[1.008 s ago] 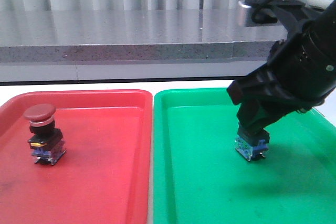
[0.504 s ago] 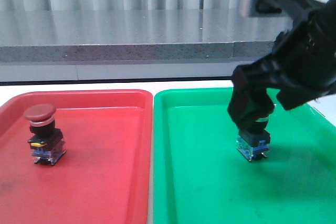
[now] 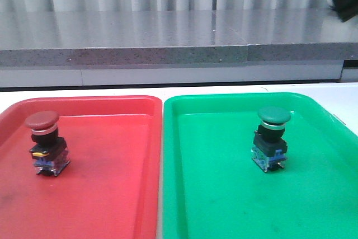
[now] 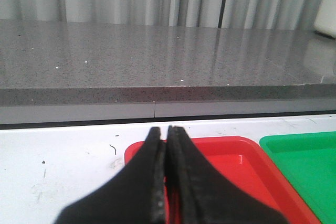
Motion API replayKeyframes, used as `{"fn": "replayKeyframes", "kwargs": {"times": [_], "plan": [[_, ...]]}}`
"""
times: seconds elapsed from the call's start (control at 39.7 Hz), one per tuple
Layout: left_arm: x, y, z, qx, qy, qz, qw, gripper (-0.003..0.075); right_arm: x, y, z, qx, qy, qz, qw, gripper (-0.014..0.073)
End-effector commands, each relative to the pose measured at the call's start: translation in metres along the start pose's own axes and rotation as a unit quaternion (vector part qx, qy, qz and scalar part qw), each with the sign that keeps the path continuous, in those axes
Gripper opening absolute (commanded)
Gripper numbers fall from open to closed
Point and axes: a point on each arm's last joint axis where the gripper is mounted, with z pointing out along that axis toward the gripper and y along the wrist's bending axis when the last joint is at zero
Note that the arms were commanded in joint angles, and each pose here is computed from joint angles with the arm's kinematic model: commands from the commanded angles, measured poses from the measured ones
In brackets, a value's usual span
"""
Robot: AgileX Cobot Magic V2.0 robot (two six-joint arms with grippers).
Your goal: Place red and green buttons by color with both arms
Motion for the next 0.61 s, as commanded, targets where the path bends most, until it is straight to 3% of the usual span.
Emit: {"fn": "replayKeyframes", "kwargs": {"times": [0.0,0.18,0.58], "plan": [[-0.016,-0.001,-0.006,0.004,-0.063,-0.009,0.998,-0.0020,-0.015,-0.010,-0.029,0.021,-0.073,0.000,0.997,-0.0068],[-0.016,-0.001,-0.006,0.004,-0.063,-0.009,0.998,-0.0020,0.009,-0.017,-0.068,0.039,-0.122,0.001,0.992,-0.0069],[-0.016,-0.001,-0.006,0.004,-0.063,-0.009,0.998,-0.0020,0.105,-0.021,-0.122,0.050,-0.228,-0.040,0.972,-0.0069]]}}
